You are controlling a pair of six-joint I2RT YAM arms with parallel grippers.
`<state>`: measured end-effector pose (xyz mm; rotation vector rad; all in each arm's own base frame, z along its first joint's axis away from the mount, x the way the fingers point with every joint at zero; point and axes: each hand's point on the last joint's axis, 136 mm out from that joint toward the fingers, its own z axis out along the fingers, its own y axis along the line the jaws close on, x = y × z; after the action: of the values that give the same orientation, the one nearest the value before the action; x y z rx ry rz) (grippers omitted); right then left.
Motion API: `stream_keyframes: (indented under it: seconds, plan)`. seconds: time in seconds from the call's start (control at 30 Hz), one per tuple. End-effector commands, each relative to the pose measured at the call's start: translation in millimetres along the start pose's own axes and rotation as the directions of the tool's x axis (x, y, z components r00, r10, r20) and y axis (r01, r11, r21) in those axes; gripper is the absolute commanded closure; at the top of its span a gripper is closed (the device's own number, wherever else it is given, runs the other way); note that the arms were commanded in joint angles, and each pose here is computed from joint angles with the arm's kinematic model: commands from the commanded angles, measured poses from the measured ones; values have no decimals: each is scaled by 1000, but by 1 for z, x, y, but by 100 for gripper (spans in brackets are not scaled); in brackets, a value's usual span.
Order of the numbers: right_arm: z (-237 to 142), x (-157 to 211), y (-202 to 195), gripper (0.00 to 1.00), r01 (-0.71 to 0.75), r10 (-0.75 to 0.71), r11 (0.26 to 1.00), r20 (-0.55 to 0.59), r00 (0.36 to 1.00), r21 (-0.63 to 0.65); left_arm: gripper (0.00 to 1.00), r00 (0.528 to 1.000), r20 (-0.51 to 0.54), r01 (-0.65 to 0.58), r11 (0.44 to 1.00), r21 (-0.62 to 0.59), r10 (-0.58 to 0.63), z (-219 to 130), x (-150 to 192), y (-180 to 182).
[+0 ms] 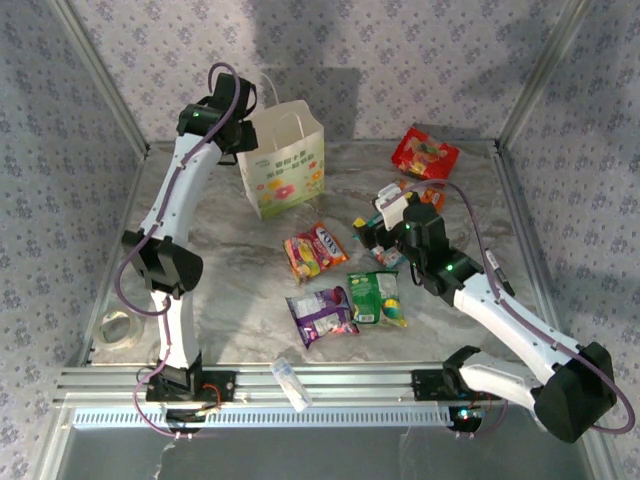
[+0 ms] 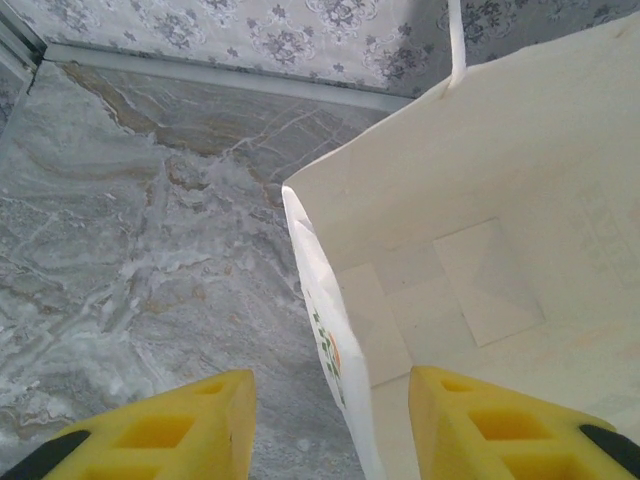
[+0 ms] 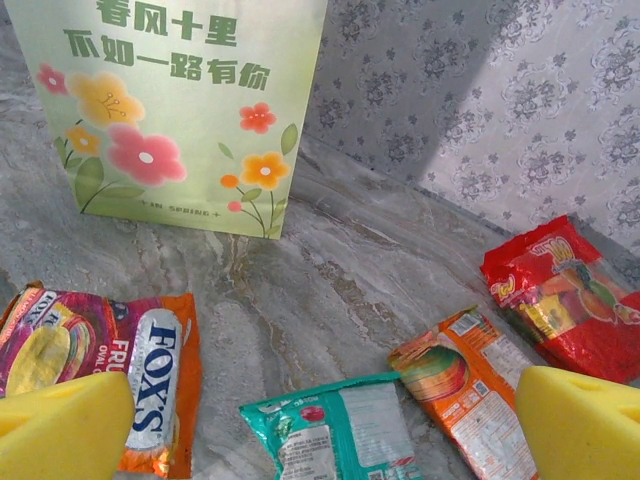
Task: Place the snacks into the paper bag
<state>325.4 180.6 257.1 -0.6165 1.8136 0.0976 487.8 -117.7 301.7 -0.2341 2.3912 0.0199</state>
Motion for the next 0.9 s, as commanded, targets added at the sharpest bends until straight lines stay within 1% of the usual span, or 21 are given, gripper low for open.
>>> stream_keyframes:
  seconds: [0.0, 0.17, 0.3, 0.4, 0.47, 0.53, 0.6, 0.67, 0.73, 0.87]
  plan:
    - [-4, -12, -2, 0, 21, -21, 1000, 20, 1000, 8, 56, 999, -29, 24, 1000, -7, -24, 12, 4, 3]
    - [-3, -11, 0, 0, 25, -25, 1000, 18, 1000, 5, 57, 999, -42, 33, 999, -2, -33, 24, 5, 1]
    - [-3, -11, 0, 0, 28, -28, 1000, 17, 999, 7, 60, 998, -48, 38, 999, -8, -38, 30, 7, 2]
    - [-2, -10, 0, 0, 30, -30, 1000, 13, 999, 8, 66, 997, -66, 35, 999, -13, -36, 34, 11, 3]
    - [-3, -10, 0, 0, 31, -31, 1000, 13, 999, 6, 74, 997, -74, 33, 999, -21, -34, 35, 13, 5]
    - [-2, -11, 1, 0, 31, -31, 1000, 14, 999, 3, 84, 997, -71, 32, 999, -31, -34, 33, 13, 9]
    - [-2, -11, 2, 0, 32, -32, 999, 12, 999, 2, 90, 997, -65, 31, 999, -37, -34, 31, 13, 12]
    - [-2, -11, 3, 0, 32, -32, 999, 14, 999, 0, 93, 998, -57, 34, 998, -49, -36, 26, 13, 17]
    - [-2, -11, 3, 0, 30, -30, 1000, 15, 999, -2, 100, 998, -49, 36, 998, -57, -39, 19, 13, 23]
    - [-2, -12, 6, 0, 30, -30, 999, 18, 999, -11, 100, 999, -34, 40, 997, -61, -43, 1, 14, 33]
